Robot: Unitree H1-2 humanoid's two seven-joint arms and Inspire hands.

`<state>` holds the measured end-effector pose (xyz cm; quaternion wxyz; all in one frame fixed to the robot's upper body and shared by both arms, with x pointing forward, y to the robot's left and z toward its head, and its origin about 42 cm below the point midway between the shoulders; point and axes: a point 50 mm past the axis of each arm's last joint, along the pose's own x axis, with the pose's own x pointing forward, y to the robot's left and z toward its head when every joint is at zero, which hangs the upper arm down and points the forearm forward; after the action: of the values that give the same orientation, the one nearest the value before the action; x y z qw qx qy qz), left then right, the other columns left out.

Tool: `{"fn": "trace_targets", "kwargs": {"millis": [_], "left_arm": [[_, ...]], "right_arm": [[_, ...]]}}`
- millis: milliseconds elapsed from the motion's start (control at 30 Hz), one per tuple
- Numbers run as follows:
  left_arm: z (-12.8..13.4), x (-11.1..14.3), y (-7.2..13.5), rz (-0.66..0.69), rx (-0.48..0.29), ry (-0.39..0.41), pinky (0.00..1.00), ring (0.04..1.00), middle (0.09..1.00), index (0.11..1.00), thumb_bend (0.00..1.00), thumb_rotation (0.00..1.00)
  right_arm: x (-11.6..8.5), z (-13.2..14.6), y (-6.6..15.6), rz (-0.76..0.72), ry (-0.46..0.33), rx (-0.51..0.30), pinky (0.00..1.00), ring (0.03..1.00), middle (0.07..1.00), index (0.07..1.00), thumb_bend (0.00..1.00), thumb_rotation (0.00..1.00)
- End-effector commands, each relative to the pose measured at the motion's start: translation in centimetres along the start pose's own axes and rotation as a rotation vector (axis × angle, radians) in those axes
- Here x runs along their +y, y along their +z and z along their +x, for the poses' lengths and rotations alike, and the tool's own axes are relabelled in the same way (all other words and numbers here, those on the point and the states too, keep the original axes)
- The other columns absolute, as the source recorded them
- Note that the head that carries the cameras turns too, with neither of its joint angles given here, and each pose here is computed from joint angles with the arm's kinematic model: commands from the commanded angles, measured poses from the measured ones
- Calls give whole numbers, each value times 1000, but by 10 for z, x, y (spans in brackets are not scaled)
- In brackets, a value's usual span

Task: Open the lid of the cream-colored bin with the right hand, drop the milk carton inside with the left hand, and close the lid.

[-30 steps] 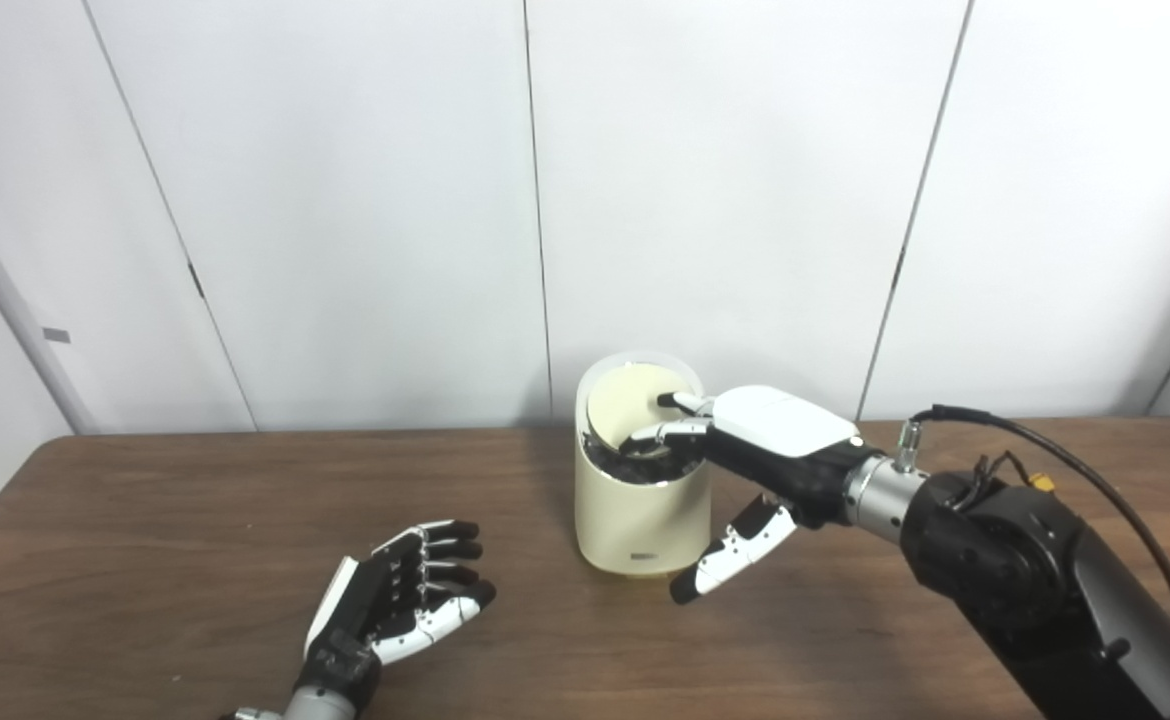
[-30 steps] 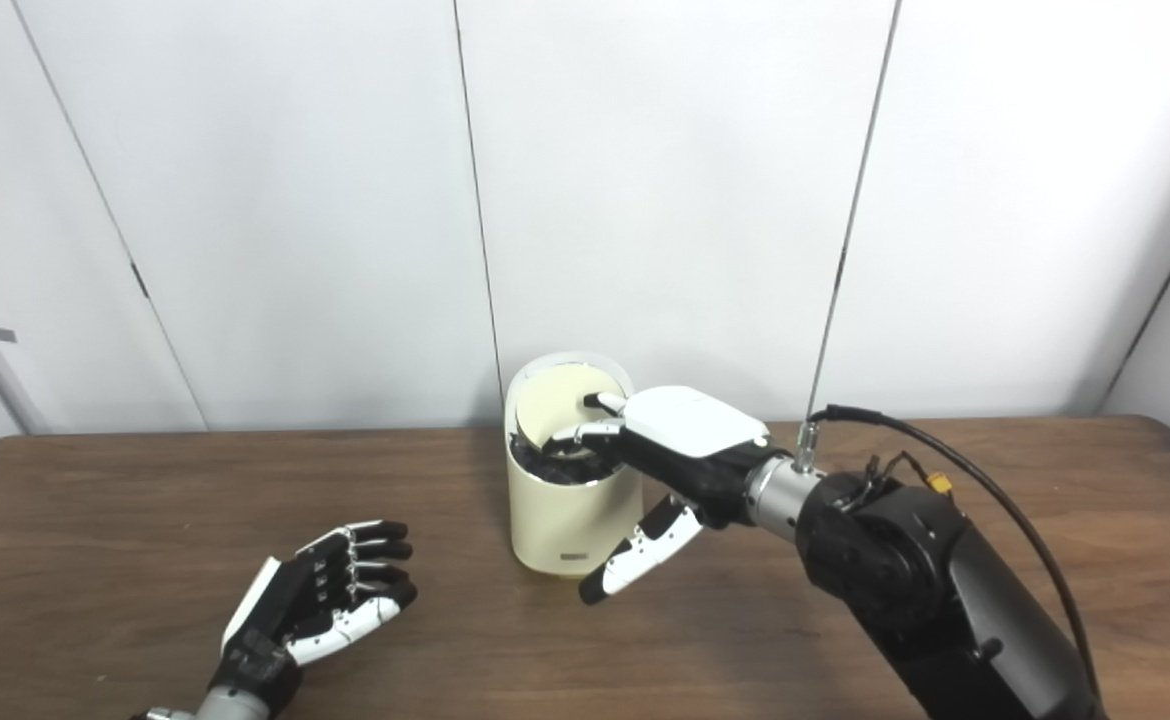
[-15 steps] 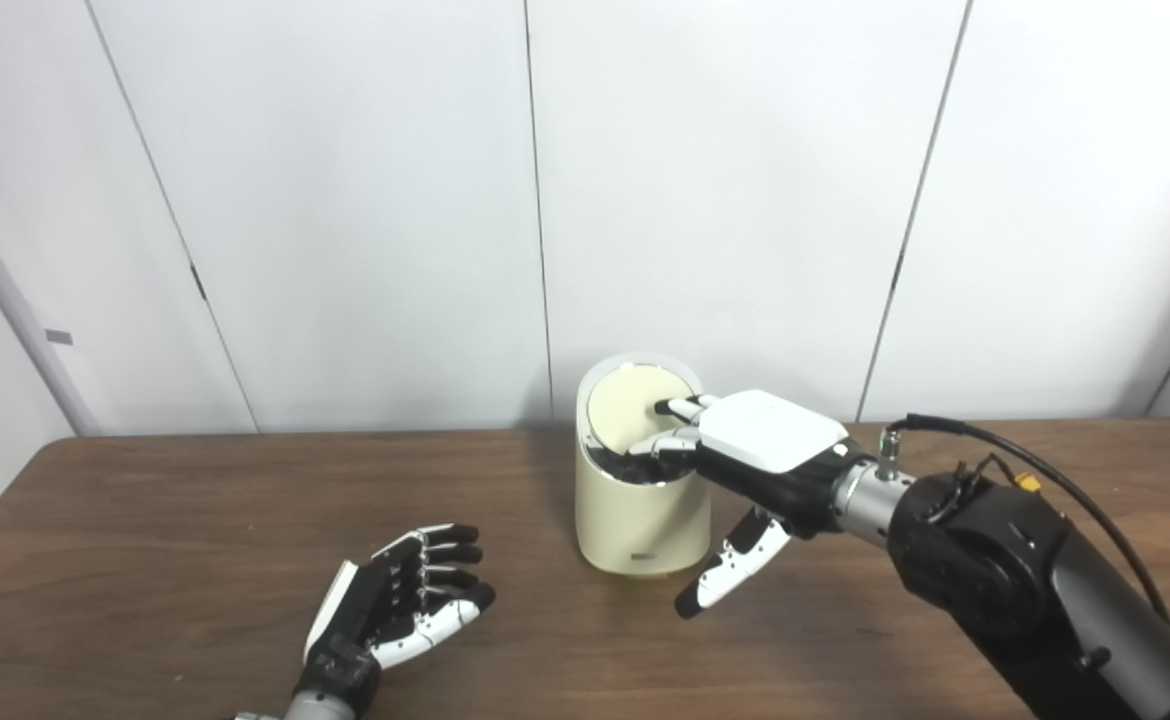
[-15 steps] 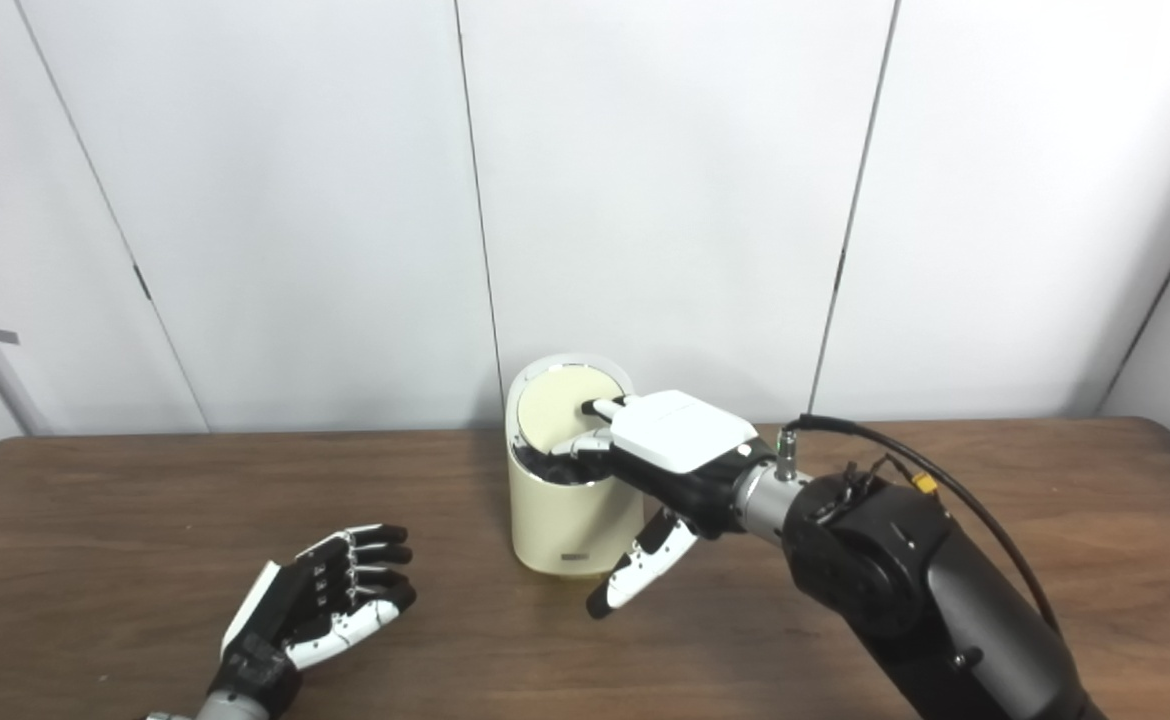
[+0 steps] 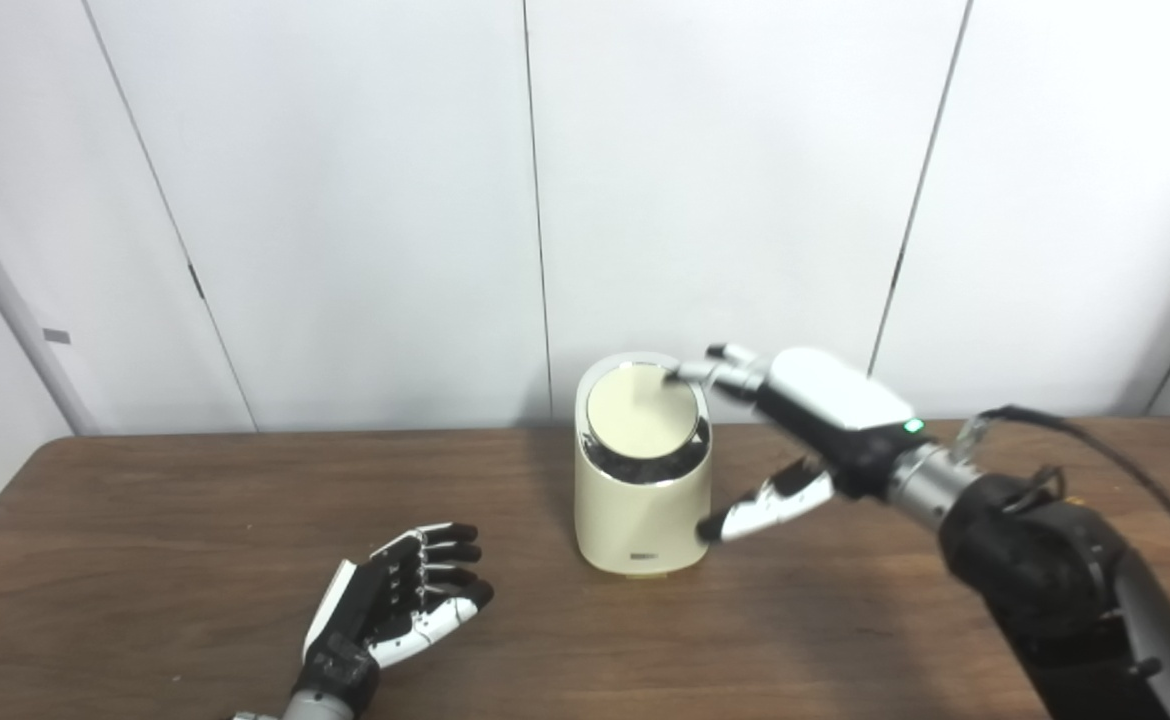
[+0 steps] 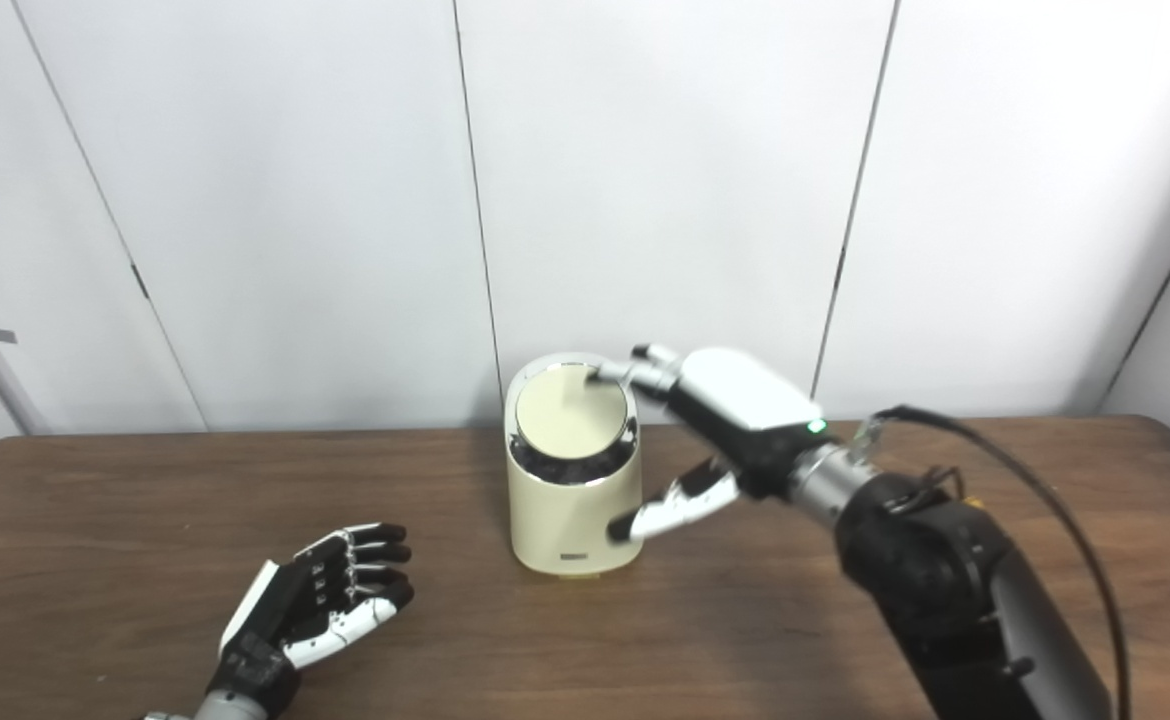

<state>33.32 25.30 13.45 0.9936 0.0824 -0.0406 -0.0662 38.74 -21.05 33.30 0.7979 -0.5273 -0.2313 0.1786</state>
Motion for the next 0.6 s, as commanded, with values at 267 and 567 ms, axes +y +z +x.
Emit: {"fn": "trace_targets", "kwargs": {"millis": [267,567], "left_arm": [[3,4,13,-1,-79,-5,541,643,703,744,702,259],[4,0,14,-10,-134,-62,527,647,721,754,648,178]], "right_arm": [[4,-38,-36,270,-139,114,934,993,977,923,766,240],[62,-76,-77,508,-206,223,782,893,911,937,799,273]]}}
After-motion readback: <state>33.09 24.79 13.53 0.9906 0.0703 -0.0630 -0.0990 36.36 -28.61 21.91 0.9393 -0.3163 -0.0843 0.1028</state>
